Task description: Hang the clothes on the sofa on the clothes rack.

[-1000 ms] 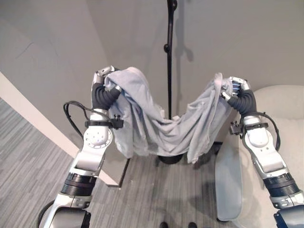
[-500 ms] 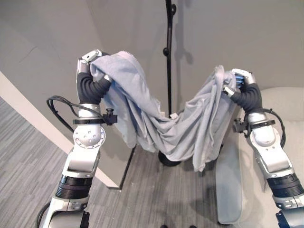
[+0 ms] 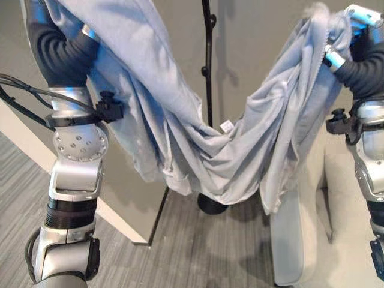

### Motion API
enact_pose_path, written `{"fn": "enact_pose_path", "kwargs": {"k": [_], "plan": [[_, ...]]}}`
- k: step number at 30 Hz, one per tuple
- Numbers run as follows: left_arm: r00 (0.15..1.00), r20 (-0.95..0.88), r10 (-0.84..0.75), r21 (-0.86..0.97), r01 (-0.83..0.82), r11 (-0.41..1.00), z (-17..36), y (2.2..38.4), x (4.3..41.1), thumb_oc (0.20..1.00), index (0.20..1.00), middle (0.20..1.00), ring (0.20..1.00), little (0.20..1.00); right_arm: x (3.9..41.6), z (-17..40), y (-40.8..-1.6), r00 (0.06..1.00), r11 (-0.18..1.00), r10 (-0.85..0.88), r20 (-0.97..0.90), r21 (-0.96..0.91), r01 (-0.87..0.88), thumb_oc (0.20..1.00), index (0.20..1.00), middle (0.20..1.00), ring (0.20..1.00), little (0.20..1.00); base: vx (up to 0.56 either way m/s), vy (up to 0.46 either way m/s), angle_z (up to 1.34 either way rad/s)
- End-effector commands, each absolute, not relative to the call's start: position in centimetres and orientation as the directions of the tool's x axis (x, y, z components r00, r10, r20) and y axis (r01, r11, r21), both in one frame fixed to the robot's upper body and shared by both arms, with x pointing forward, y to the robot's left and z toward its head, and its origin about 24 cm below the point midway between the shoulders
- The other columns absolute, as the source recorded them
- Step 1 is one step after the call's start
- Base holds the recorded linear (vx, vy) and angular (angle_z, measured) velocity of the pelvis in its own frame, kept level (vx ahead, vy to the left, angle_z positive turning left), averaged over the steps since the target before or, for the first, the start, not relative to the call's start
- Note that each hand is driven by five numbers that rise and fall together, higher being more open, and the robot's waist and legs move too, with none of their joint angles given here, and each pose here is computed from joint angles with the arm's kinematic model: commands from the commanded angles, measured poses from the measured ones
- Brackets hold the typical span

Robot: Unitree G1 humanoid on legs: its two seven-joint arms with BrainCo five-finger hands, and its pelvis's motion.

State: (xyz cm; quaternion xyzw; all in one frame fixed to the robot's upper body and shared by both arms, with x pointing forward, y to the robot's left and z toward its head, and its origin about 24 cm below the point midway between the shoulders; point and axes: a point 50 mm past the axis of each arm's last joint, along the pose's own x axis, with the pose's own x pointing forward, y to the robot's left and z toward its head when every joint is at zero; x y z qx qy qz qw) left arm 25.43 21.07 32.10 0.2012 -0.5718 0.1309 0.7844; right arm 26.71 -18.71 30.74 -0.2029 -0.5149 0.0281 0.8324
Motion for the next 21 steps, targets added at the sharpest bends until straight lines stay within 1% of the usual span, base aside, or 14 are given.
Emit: {"fn": "enact_pose_path", "kwargs": {"k": [1, 5, 9, 13, 17, 21], "plan": [[0.272, 0.961, -0.041, 0.166, -0.453, 0.876, 33.7, 21.1, 26.0, 0.2, 0.2, 0.2, 0.2, 0.2, 26.0, 33.4, -19.7, 0.353, 0.926, 0.184, 0.917, -0.282, 0.25, 0.2, 0.2, 0.2, 0.2, 0.2, 0.0, 0.0, 0.0], [0.247, 0.967, -0.058, 0.178, -0.5, 0.847, 35.5, 21.2, 26.4, 0.2, 0.2, 0.2, 0.2, 0.2, 26.3, 35.2, -19.9, 0.324, 0.913, 0.181, 0.928, -0.281, 0.294, 0.2, 0.2, 0.2, 0.2, 0.2, 0.0, 0.0, 0.0], [0.267, 0.962, -0.052, 0.2, -0.565, 0.8, 37.8, 21.8, 27.9, 0.2, 0.2, 0.2, 0.2, 0.2, 27.3, 38.5, -20.6, 0.316, 0.887, 0.166, 0.934, -0.281, 0.366, 0.2, 0.2, 0.2, 0.2, 0.2, 0.0, 0.0, 0.0], [0.294, 0.955, -0.046, 0.229, -0.626, 0.745, 40.4, 22.5, 29.2, 0.2, 0.2, 0.2, 0.2, 0.2, 28.3, 41.5, -21.3, 0.336, 0.831, 0.147, 0.93, -0.301, 0.469, 0.2, 0.2, 0.2, 0.2, 0.2, 0.02, 0.004, 0.0], [0.345, 0.938, -0.036, 0.28, -0.695, 0.662, 42.5, 23.2, 30.6, 0.2, 0.2, 0.2, 0.2, 0.2, 29.9, 43.7, -22.0, 0.397, 0.763, 0.117, 0.91, -0.338, 0.55, 0.2, 0.2, 0.2, 0.2, 0.2, 0.01, 0.002, 0.0], [0.431, 0.902, -0.003, 0.359, -0.747, 0.56, 43.1, 24.6, 32.0, 0.2, 0.2, 0.2, 0.2, 0.2, 31.7, 44.6, -23.2, 0.489, 0.695, 0.051, 0.871, -0.382, 0.609, 0.2, 0.2, 0.2, 0.2, 0.2, 0.0, 0.0, 0.0]]}}
